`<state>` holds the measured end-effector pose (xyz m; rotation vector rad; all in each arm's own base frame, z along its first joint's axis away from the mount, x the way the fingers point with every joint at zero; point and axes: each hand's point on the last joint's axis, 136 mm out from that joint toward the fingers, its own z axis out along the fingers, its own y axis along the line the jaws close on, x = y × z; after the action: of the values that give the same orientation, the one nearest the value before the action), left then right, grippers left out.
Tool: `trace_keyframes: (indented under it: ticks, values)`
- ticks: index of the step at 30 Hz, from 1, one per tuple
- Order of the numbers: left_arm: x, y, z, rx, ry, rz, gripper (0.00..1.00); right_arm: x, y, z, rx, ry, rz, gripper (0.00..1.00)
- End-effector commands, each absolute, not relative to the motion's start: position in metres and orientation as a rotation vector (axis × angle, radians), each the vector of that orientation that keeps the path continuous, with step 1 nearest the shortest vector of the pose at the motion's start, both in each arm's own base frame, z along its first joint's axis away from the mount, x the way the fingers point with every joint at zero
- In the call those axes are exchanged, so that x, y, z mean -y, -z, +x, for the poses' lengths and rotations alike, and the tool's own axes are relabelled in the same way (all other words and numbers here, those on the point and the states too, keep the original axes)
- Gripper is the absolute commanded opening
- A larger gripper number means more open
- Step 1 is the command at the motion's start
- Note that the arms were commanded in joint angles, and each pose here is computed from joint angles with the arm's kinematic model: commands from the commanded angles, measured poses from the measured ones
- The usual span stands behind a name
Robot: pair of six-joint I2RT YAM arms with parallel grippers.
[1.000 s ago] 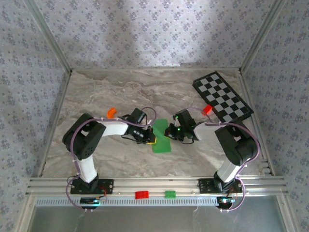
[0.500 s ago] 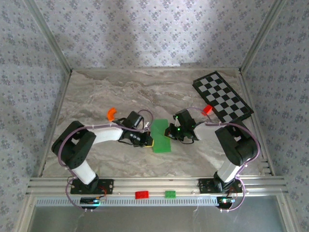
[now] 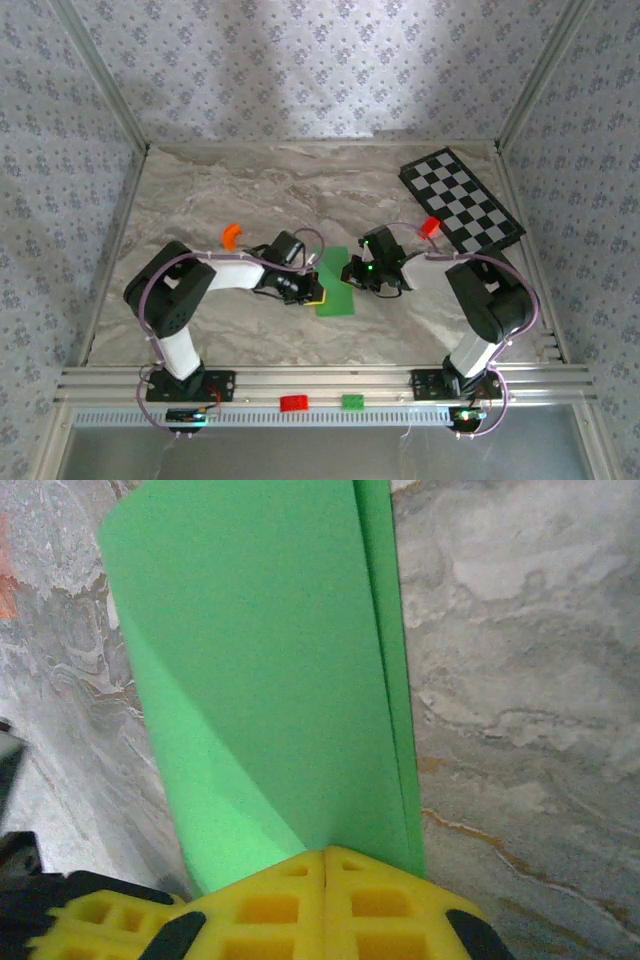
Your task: Fold a paper plane with a square sheet of paper (pick it up from the middle)
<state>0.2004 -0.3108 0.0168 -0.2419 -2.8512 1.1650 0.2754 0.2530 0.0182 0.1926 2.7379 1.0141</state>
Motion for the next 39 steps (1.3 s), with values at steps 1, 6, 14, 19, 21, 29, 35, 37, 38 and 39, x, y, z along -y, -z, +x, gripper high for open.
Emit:
trace_keyframes:
  ticks: [1, 6, 14, 19, 21, 29, 35, 37, 38, 39]
  values:
    - [0.291, 0.003, 0.178, 2.842, -1.052, -0.262, 0.00, -0.210, 0.030, 0.248, -2.910, -0.722, 0.311, 0.00]
    - [0.269, 0.013, 0.157, 2.864, -0.933, -0.292, 0.01, -0.209, 0.031, 0.247, -2.913, -0.713, 0.314, 0.00]
    - [0.284, -0.024, 0.163, 2.915, -1.057, -0.323, 0.02, -0.208, 0.031, 0.247, -2.913, -0.714, 0.317, 0.00]
    - [0.307, -0.058, 0.199, 3.003, -1.269, -0.186, 0.03, -0.207, 0.031, 0.247, -2.915, -0.710, 0.321, 0.00]
    - [0.318, -0.067, 0.207, 2.986, -1.344, -0.186, 0.03, -0.207, 0.030, 0.247, -2.911, -0.712, 0.324, 0.00]
    - [0.330, -0.046, 0.203, 2.907, -1.299, -0.257, 0.03, -0.210, 0.028, 0.249, -2.906, -0.721, 0.321, 0.00]
    - [0.306, -0.012, 0.172, 2.869, -1.139, -0.309, 0.03, -0.209, 0.029, 0.248, -2.913, -0.717, 0.320, 0.00]
    - [0.300, -0.008, 0.163, 2.854, -1.117, -0.334, 0.03, -0.209, 0.029, 0.249, -2.916, -0.715, 0.322, 0.00]
    - [0.298, -0.006, 0.158, 2.848, -1.099, -0.353, 0.03, -0.209, 0.029, 0.249, -2.917, -0.714, 0.325, 0.00]
    - [0.295, -0.006, 0.154, 2.849, -1.077, -0.374, 0.03, -0.208, 0.029, 0.248, -2.918, -0.713, 0.324, 0.00]
